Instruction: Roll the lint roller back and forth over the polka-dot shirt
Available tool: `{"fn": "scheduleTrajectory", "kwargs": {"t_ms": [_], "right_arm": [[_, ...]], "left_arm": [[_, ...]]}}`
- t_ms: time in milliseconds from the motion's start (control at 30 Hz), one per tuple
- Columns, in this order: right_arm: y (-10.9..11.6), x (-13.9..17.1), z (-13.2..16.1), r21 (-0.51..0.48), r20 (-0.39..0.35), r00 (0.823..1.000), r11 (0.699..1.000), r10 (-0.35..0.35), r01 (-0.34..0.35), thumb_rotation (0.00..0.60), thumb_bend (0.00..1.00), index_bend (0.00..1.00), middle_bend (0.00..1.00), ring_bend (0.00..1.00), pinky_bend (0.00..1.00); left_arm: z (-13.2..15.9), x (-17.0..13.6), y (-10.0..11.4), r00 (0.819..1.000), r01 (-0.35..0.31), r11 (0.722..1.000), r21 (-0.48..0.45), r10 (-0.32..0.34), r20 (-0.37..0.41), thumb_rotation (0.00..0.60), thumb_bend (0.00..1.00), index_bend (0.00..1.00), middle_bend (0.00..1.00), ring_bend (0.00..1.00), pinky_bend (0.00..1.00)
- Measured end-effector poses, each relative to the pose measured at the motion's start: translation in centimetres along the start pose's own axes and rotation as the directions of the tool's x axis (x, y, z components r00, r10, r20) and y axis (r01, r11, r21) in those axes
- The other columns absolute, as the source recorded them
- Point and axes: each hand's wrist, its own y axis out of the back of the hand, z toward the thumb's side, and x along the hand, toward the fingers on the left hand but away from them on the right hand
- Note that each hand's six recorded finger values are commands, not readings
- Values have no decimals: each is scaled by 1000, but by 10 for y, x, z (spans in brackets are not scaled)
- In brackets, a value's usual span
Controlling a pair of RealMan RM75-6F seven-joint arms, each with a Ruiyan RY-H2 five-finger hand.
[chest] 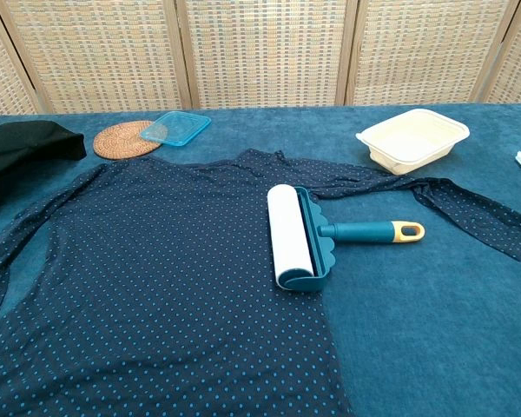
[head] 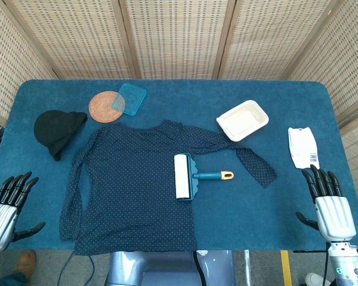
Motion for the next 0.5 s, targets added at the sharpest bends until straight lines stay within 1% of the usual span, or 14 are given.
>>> {"fn": "scheduleTrajectory", "kwargs": {"t_ms": [267, 300, 333, 367, 400, 433, 467, 500], "right_arm": [[-5, -2, 2, -4, -2, 1000, 1000, 20, -20, 600, 0, 0, 1, 0, 0], [-5, -4, 3, -6, -4, 1000, 1000, 20, -20, 600, 0, 0, 23, 20, 0], [-5, -7, 4, -5, -7, 1000, 1000, 18, -18, 600, 0, 0, 112, 123, 11], [-4, -13, 7, 0, -14, 1000, 1000, 14, -14, 600, 0, 0, 265, 303, 90], [-3, -18, 9, 6, -23, 1000, 1000, 9, -9, 600, 0, 0, 390, 447, 190], [-2, -24, 12, 13, -34, 999, 1000, 4, -4, 600, 0, 0, 567, 646, 407], [-1, -32, 17, 22, -51, 999, 1000, 2, -1, 600, 0, 0, 696, 778, 646], [-1, -39, 22, 30, -64, 998, 1000, 4, -2, 600, 0, 0, 781, 860, 831]], "left_arm": [[0, 0, 1, 1000, -2, 1000, -5, 2, 1, 600, 0, 0, 0, 0, 0], [-1, 1, 1, 1000, -1, 1000, -5, 1, -1, 600, 0, 0, 0, 0, 0], [-1, 2, 0, 1000, 1, 1000, -5, -1, -2, 600, 0, 0, 0, 0, 0], [-1, 3, -1, 1000, 5, 1000, -4, -5, -4, 600, 0, 0, 0, 0, 0], [-1, 4, -2, 1000, 8, 1000, -3, -8, -5, 600, 0, 0, 0, 0, 0], [-1, 5, -3, 1000, 12, 1000, -1, -12, -6, 600, 0, 0, 0, 0, 0], [-1, 7, -5, 1000, 18, 1000, 0, -18, -7, 600, 0, 0, 0, 0, 0], [-1, 8, -6, 1000, 24, 1000, 2, -24, -8, 600, 0, 0, 0, 0, 0]]}}
